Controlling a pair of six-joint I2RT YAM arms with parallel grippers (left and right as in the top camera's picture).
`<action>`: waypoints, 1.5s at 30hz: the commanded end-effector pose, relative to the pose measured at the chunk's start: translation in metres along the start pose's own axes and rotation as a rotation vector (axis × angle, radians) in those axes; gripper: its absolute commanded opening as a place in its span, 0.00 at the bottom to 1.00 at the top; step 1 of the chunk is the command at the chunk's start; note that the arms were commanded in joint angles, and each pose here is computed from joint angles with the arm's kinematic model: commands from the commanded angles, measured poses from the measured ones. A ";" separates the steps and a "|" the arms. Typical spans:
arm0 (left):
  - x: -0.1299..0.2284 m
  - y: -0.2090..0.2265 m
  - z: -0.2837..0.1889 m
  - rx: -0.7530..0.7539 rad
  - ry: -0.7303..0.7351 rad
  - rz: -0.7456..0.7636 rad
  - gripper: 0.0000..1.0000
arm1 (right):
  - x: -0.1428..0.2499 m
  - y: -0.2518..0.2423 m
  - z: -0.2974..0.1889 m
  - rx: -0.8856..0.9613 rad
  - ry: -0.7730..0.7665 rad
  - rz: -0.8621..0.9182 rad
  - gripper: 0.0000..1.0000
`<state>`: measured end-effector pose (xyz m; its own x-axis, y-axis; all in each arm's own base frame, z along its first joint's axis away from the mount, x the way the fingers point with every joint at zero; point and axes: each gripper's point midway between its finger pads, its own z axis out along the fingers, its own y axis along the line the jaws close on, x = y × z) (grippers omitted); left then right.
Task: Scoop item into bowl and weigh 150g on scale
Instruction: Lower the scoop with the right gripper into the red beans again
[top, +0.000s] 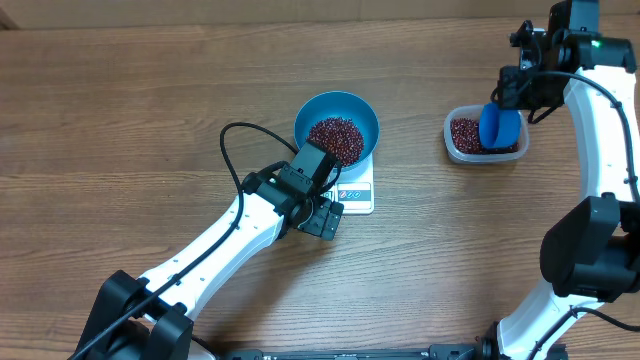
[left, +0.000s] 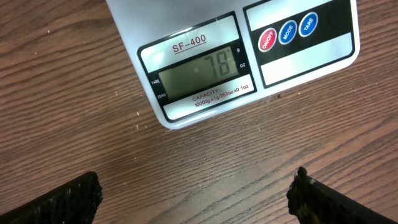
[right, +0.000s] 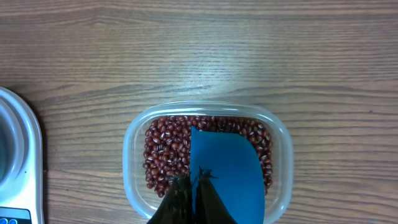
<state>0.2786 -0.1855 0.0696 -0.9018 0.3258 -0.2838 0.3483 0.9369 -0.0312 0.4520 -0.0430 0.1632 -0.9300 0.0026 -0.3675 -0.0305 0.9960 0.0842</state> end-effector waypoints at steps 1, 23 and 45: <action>0.000 0.000 -0.001 -0.007 -0.007 0.026 0.99 | 0.005 0.003 0.011 -0.012 0.011 -0.009 0.05; 0.000 0.000 -0.001 -0.007 -0.007 0.026 0.99 | 0.020 0.003 0.019 -0.018 0.058 0.003 0.48; 0.000 0.000 -0.001 -0.007 -0.007 0.026 0.99 | 0.040 0.007 0.018 -0.037 0.139 0.015 0.07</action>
<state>0.2786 -0.1855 0.0696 -0.9018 0.3258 -0.2838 0.3483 0.9369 -0.0312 0.4220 -0.0373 0.1333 -0.9720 0.0056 -0.2350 -0.0219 0.9932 0.1143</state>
